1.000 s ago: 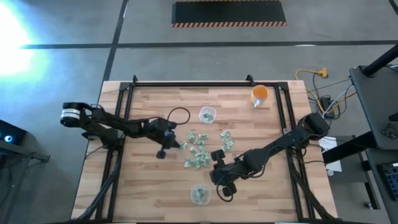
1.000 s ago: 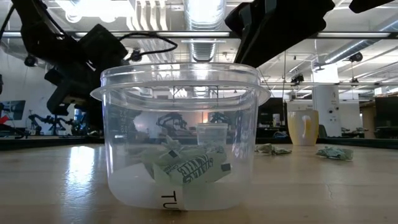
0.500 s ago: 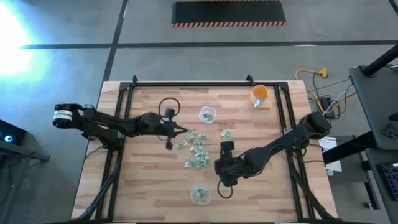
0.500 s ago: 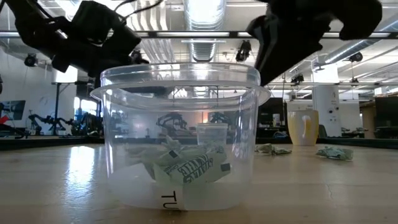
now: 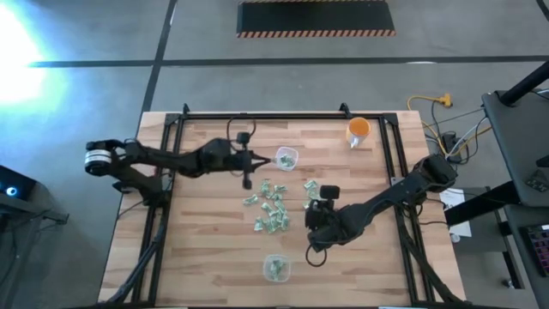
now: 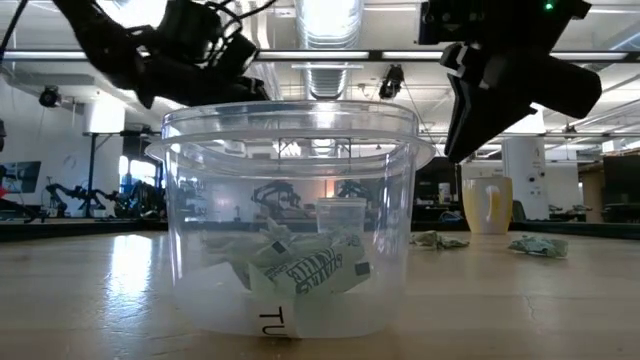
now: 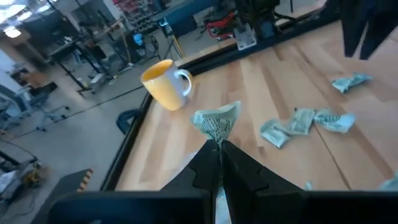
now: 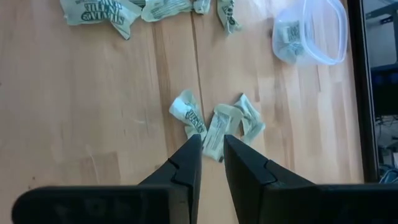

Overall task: Pick and place items into bin
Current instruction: Put the stevia packet into the top transparent bin

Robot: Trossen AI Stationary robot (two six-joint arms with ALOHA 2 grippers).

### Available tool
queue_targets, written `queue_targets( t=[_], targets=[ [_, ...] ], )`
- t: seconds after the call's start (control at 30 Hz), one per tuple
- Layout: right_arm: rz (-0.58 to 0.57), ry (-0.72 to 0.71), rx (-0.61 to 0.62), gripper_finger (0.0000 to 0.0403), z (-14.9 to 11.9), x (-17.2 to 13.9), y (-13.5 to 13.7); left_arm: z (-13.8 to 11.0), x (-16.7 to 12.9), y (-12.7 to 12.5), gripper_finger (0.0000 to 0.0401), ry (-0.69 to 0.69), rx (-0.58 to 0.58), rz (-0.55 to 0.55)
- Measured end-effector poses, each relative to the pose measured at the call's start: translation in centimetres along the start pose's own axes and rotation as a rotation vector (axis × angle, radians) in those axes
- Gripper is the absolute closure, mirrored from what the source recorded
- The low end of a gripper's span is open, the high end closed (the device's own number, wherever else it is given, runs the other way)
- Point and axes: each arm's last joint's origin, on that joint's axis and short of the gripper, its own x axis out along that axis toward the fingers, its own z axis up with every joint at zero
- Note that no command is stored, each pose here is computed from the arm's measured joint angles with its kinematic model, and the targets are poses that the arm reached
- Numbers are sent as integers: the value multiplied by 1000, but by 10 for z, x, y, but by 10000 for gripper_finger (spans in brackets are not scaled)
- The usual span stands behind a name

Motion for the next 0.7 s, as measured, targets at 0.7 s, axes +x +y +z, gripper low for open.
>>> queue_targets(
  t=[0.7],
  targets=[
    [5,-7,9,344,1,0,0,-18,82,44,400,304,-73,-95]
  ],
)
